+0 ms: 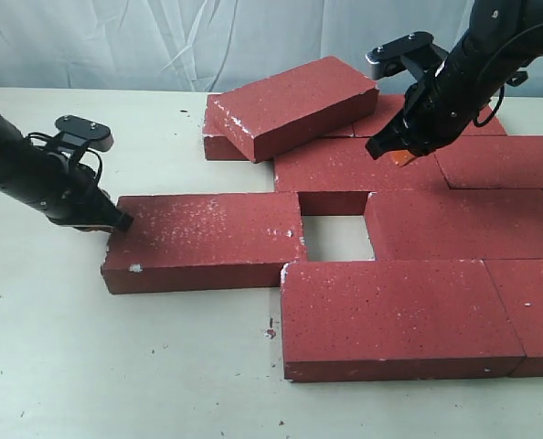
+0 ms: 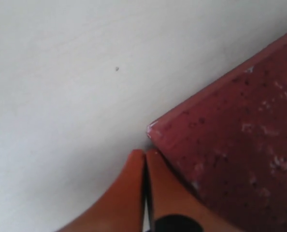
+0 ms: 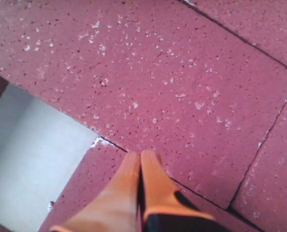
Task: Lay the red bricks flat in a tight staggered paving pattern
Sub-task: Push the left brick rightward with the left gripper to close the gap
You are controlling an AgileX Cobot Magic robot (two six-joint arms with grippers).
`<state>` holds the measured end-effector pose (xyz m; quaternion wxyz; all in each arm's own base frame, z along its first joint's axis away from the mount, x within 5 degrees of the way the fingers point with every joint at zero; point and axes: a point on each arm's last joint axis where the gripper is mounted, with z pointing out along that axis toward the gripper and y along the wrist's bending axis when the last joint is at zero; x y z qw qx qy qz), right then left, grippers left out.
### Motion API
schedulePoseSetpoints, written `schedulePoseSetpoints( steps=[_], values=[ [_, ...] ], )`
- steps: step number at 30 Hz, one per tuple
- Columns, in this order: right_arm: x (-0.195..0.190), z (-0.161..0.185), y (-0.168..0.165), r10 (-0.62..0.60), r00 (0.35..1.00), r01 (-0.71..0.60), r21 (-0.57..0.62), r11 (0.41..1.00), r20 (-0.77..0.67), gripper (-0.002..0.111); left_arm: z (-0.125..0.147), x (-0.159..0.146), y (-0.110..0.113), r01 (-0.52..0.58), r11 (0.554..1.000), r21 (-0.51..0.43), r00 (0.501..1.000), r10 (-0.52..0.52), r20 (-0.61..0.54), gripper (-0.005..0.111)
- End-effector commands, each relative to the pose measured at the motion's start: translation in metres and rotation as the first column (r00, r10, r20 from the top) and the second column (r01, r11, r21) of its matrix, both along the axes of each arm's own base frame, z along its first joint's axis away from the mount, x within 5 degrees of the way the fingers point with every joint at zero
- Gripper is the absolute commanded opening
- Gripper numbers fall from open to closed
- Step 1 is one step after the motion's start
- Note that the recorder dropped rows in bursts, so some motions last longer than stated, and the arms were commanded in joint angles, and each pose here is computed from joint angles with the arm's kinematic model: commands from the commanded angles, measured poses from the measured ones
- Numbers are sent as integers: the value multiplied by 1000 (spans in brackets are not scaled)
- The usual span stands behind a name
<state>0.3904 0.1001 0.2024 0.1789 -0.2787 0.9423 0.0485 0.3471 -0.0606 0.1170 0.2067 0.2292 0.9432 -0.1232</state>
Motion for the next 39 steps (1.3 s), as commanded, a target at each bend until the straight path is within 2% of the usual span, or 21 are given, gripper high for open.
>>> schedulePoseSetpoints(
  steps=[1, 7, 16, 35, 39],
  values=[
    [0, 2, -2, -5, 1000, 4, 4, 1000, 10, -1, -4, 4, -13, 15, 1000, -11, 1000, -15, -1, 0],
    [0, 2, -1, -6, 1000, 6, 7, 1000, 11, -1, -17, 9, -26, 44, 999, -10, 999, -44, -23, 0],
    [0, 2, -1, -10, 1000, 10, 14, 1000, 16, -1, -13, 7, -56, 122, 992, -14, 993, -122, -1, 0],
    [1, 2, 0, -16, 1000, 15, 25, 1000, 17, -1, -8, 5, -87, 167, 986, -14, 985, -166, 51, 0],
    [1, 2, 0, -16, 1000, 15, 25, 1000, 17, -1, -20, 5, -98, 196, 981, -13, 980, -196, 26, 0]
  ],
)
